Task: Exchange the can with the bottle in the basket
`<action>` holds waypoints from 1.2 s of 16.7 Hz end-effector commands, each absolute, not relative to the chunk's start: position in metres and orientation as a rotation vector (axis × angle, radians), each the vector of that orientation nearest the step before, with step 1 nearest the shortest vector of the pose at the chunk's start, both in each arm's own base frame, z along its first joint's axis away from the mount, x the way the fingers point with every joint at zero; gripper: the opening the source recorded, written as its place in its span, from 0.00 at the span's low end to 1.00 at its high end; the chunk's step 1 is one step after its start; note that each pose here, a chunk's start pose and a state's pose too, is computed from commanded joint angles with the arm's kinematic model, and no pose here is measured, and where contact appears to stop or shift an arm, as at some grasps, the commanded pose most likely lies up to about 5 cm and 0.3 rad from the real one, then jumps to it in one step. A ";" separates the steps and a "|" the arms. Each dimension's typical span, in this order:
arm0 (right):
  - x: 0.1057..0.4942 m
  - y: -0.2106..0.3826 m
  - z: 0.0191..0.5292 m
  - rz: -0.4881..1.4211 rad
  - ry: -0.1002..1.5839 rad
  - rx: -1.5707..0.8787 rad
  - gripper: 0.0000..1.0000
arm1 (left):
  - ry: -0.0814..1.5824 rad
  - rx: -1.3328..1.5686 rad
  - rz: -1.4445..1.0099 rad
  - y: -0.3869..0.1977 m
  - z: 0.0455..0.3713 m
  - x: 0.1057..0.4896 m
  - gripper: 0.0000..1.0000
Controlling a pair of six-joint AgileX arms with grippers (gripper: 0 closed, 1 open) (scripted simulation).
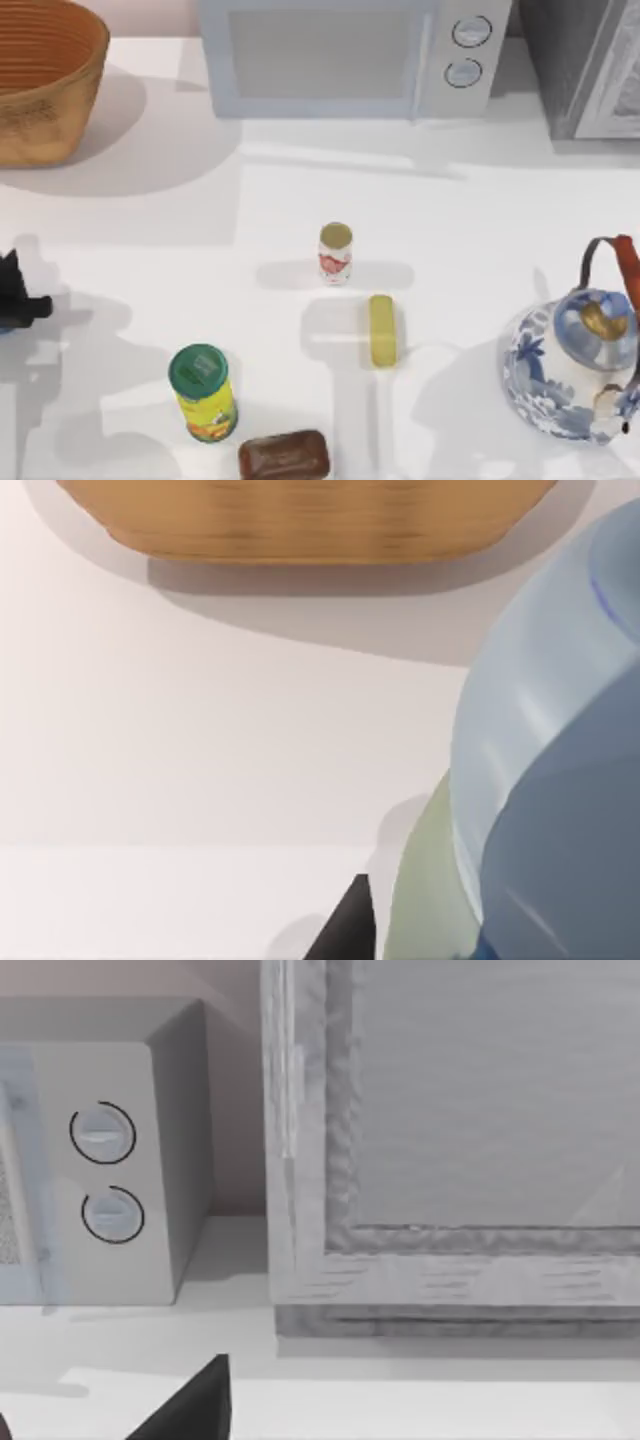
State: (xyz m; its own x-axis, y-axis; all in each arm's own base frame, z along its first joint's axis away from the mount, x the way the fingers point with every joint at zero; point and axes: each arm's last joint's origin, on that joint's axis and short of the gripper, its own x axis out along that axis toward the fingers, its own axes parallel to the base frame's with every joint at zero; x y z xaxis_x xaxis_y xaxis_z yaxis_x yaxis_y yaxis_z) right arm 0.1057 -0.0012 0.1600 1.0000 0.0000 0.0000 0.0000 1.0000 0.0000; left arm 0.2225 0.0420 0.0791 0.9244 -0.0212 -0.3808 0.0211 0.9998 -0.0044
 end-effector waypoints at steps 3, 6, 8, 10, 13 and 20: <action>0.106 -0.001 0.160 0.000 0.000 0.000 1.00 | 0.372 0.001 -0.003 0.047 0.085 0.229 0.00; 0.106 -0.001 0.160 0.000 0.000 0.000 1.00 | 0.332 0.001 0.061 0.068 0.104 0.249 0.00; 0.106 -0.001 0.160 0.000 0.000 0.000 1.00 | 0.313 -0.004 0.114 0.088 0.123 0.266 0.00; 0.106 -0.001 0.160 0.000 0.000 0.000 1.00 | 0.307 -0.012 0.163 0.110 0.146 0.283 0.00; 0.106 -0.001 0.160 0.000 0.000 0.000 1.00 | 0.314 -0.028 0.204 0.138 0.186 0.310 0.00; 0.106 -0.001 0.160 0.000 0.000 0.000 1.00 | 0.340 -0.023 0.072 0.115 0.284 0.380 0.00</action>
State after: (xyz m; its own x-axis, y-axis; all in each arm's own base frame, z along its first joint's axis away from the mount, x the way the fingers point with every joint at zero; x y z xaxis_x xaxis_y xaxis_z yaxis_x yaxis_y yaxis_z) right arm 0.1057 -0.0012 0.1600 1.0000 0.0000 0.0000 0.0000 1.0000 0.0000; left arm 0.3796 0.1150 0.2837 0.9402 0.0668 -0.3340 -0.0746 0.9972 -0.0106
